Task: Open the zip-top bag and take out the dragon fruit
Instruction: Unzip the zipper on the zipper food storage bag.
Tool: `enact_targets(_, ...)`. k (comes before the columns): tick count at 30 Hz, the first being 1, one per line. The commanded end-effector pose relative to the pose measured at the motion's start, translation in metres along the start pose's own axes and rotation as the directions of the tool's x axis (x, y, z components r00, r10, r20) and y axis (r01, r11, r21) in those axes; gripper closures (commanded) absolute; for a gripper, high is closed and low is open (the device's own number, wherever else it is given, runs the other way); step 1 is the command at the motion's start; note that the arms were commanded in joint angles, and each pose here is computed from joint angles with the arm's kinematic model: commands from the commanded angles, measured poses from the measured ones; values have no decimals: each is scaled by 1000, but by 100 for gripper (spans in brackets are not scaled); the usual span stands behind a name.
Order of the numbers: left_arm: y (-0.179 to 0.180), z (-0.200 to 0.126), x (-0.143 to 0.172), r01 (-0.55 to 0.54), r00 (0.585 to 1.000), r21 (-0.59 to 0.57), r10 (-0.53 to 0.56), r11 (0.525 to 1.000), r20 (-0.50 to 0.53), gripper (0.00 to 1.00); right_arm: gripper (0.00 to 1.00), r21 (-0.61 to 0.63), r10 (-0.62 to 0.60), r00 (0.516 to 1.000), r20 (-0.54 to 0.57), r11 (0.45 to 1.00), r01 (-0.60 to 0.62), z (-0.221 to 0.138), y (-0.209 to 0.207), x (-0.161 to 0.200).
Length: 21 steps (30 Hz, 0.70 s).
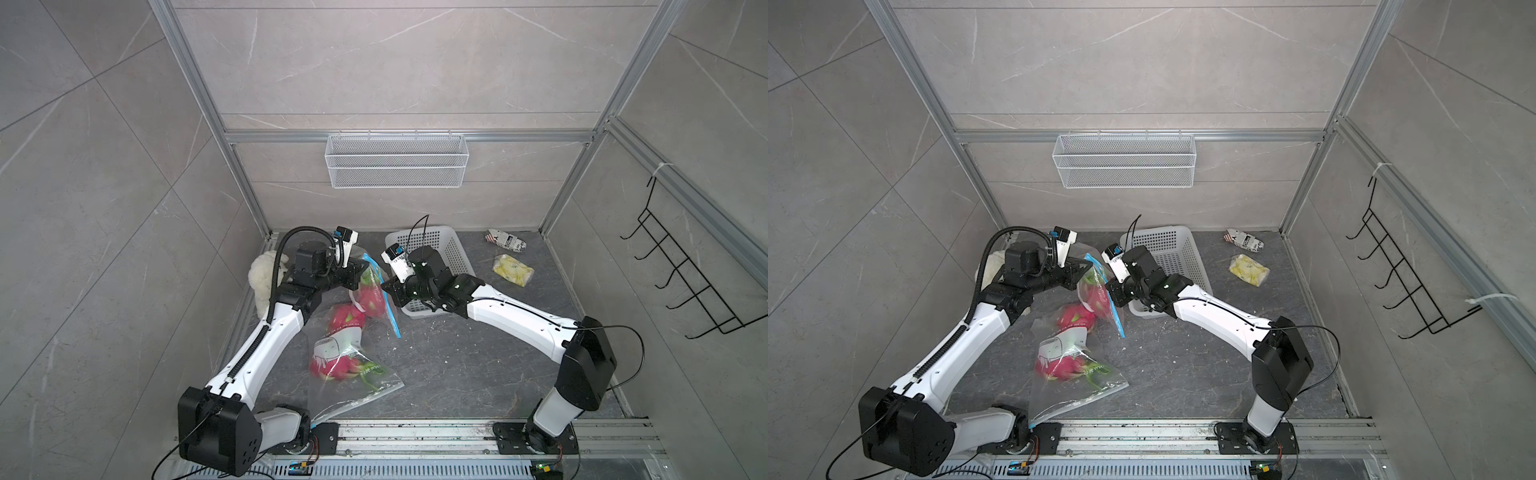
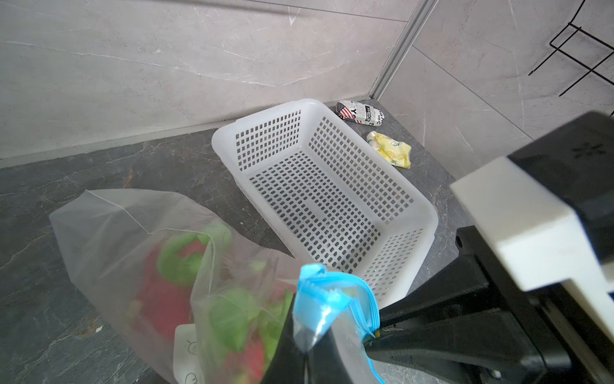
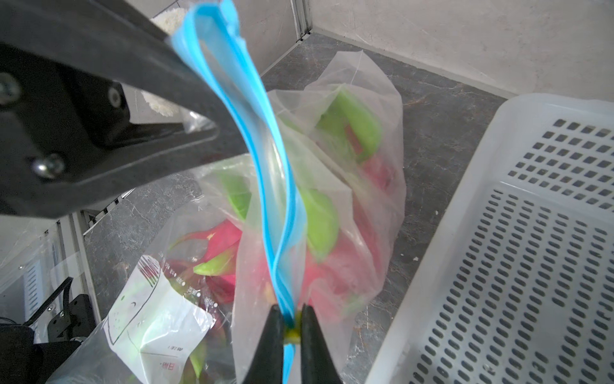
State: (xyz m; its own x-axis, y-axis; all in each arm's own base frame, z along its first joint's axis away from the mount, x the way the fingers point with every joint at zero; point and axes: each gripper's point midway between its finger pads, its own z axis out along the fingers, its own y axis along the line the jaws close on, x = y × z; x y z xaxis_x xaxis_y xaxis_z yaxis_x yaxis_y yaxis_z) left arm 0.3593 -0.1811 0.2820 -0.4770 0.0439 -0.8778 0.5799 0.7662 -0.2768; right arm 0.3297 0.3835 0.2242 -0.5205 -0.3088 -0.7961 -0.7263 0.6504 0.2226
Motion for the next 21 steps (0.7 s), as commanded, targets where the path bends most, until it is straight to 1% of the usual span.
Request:
enact_targets(1, 16, -57, -116, -103, 908, -218, 181, 970, 377, 100, 98, 96, 97, 929, -357, 993, -67, -4, -14, 112)
enact_targets(7, 14, -56, -126, -99, 901, -205, 175, 974, 396, 100, 97, 102, 97, 930, -354, 993, -65, -11, -7, 114)
enact_targets(12, 13, -58, -131, -105, 901, -212, 183, 972, 394, 100, 97, 115, 100, 919, -381, 992, -61, -13, -1, 124)
enact_targets(21, 11, -63, -138, -111, 893, -218, 194, 970, 406, 100, 95, 149, 91, 910, -404, 988, -32, -6, -3, 136)
